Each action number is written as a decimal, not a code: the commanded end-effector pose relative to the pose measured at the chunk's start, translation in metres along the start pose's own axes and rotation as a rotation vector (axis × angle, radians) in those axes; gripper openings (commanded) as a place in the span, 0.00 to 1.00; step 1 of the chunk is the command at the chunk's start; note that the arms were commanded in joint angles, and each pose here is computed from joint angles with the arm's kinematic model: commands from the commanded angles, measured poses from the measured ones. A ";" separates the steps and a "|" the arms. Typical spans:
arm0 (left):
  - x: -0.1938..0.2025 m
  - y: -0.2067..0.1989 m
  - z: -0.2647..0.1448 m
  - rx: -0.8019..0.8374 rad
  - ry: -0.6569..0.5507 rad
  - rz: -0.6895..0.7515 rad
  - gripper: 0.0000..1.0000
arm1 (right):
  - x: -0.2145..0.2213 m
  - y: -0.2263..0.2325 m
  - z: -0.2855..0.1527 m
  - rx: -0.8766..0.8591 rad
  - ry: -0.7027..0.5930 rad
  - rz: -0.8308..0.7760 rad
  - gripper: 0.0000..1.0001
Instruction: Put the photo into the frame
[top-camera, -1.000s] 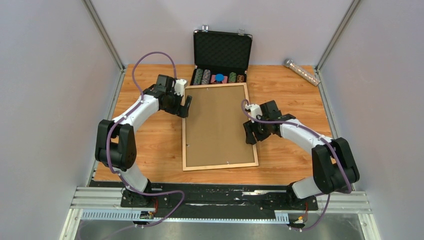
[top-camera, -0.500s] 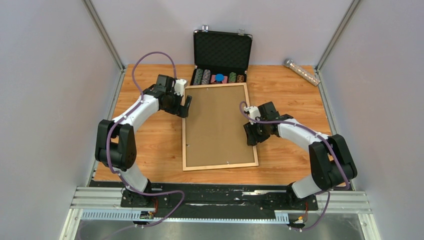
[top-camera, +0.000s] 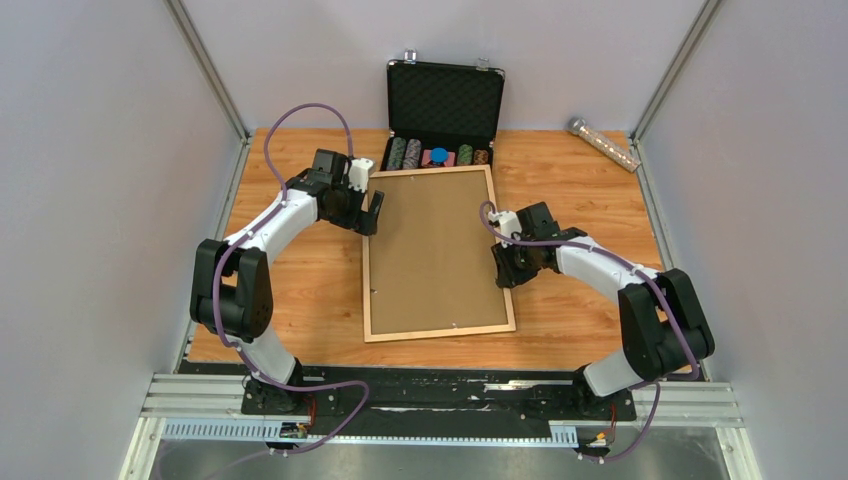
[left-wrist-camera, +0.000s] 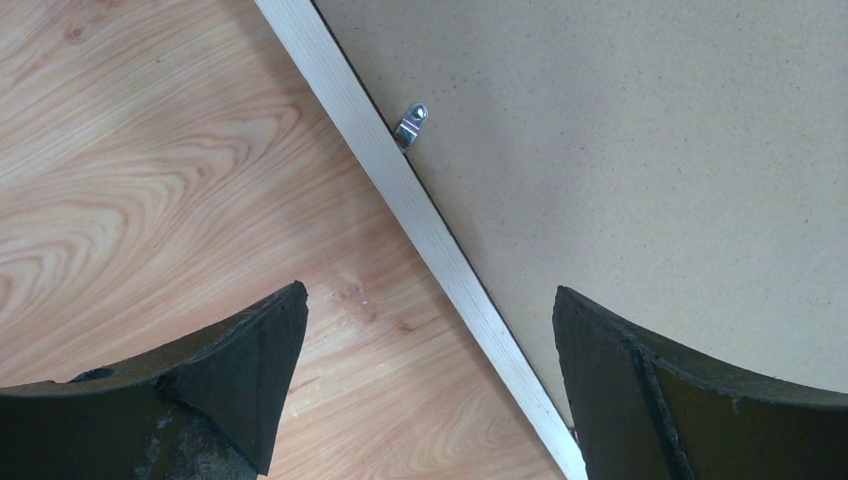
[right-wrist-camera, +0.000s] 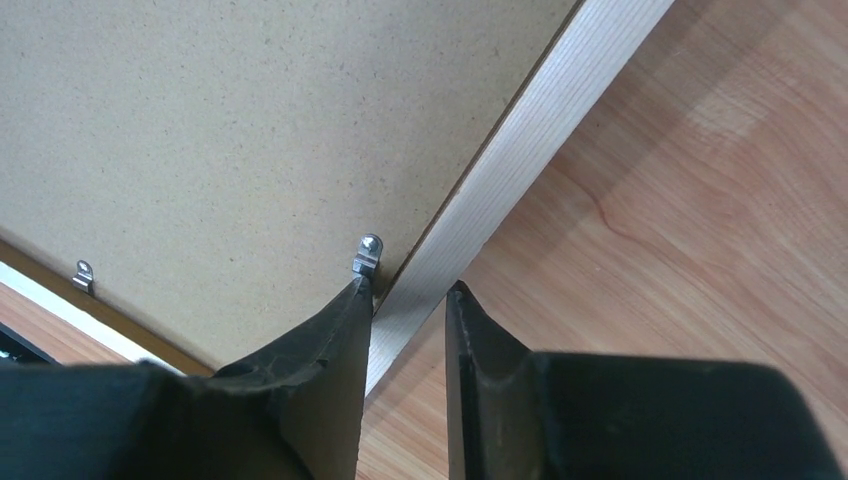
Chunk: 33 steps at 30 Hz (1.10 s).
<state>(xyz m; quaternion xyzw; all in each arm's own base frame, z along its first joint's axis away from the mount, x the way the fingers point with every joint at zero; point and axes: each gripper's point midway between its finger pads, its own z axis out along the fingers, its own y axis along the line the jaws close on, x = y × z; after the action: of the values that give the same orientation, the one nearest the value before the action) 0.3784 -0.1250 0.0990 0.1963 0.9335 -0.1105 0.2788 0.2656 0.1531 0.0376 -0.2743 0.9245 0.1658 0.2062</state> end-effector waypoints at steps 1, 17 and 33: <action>-0.008 0.001 -0.006 0.008 -0.040 0.017 1.00 | -0.015 -0.004 -0.003 0.024 -0.039 -0.036 0.25; -0.006 0.001 -0.004 0.013 -0.031 0.013 1.00 | -0.022 0.004 -0.008 -0.015 -0.066 -0.030 0.53; -0.005 0.001 -0.003 0.018 -0.026 0.012 1.00 | -0.028 -0.001 0.003 -0.002 -0.050 0.005 0.47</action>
<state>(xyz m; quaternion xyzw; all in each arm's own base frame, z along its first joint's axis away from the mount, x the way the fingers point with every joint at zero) 0.3777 -0.1269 0.0993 0.1980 0.9326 -0.1169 0.2783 0.2732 0.1579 0.0372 -0.2708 0.9252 0.1702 0.2040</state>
